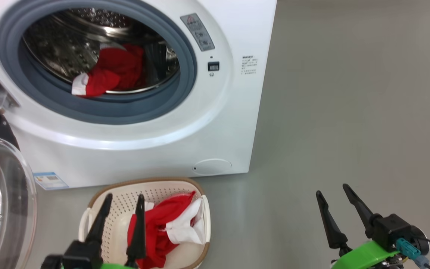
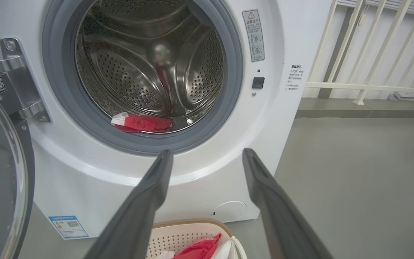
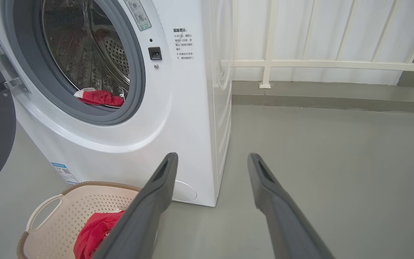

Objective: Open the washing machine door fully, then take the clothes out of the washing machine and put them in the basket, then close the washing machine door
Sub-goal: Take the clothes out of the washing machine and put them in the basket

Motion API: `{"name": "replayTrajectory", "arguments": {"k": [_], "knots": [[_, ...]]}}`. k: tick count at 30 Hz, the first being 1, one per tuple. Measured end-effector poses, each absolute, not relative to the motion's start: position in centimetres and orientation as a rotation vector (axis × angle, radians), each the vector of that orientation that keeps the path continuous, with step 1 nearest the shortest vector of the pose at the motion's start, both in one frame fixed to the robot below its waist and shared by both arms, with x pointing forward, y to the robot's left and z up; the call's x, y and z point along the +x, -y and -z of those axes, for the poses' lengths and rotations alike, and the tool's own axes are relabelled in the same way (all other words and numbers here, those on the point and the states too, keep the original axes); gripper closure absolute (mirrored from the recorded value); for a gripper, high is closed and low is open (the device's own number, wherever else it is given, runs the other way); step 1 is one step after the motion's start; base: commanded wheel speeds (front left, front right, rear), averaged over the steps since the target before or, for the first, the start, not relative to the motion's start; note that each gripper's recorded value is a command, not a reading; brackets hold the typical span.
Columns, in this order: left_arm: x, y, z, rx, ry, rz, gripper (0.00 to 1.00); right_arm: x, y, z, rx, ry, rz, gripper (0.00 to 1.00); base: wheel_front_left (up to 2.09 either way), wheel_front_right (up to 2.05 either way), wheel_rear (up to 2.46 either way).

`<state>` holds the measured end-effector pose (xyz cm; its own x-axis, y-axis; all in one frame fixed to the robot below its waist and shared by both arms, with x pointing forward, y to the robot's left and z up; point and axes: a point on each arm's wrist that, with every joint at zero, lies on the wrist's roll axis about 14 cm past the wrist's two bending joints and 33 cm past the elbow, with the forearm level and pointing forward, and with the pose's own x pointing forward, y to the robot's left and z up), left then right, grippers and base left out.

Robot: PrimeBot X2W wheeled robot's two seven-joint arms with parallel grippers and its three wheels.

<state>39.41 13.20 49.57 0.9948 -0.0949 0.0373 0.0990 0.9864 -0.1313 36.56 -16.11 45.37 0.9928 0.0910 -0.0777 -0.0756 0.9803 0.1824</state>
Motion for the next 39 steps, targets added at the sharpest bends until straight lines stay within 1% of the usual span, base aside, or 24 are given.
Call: {"name": "replayTrajectory", "arguments": {"k": [8,15,26,39], "knots": [[36.2,-13.6,-50.2,-0.133,0.037,0.078,0.0,34.7,16.4,-45.7,0.182,-0.077,-0.075,0.0,0.0,0.0,0.0],[34.4,-13.5,-50.2,-0.131,0.023,0.076,0.0,33.6,16.6,-45.9,0.183,-0.068,-0.067,0.0,0.0,0.0,0.0],[33.8,-13.6,-49.7,-0.129,0.008,0.079,0.0,32.8,17.0,-45.9,0.182,-0.067,-0.055,0.0,0.0,0.0,0.0],[33.7,-13.6,-49.1,-0.138,-0.009,0.073,0.0,32.9,16.9,-45.8,0.183,-0.071,-0.056,0.0,0.0,0.0,0.0]]}}
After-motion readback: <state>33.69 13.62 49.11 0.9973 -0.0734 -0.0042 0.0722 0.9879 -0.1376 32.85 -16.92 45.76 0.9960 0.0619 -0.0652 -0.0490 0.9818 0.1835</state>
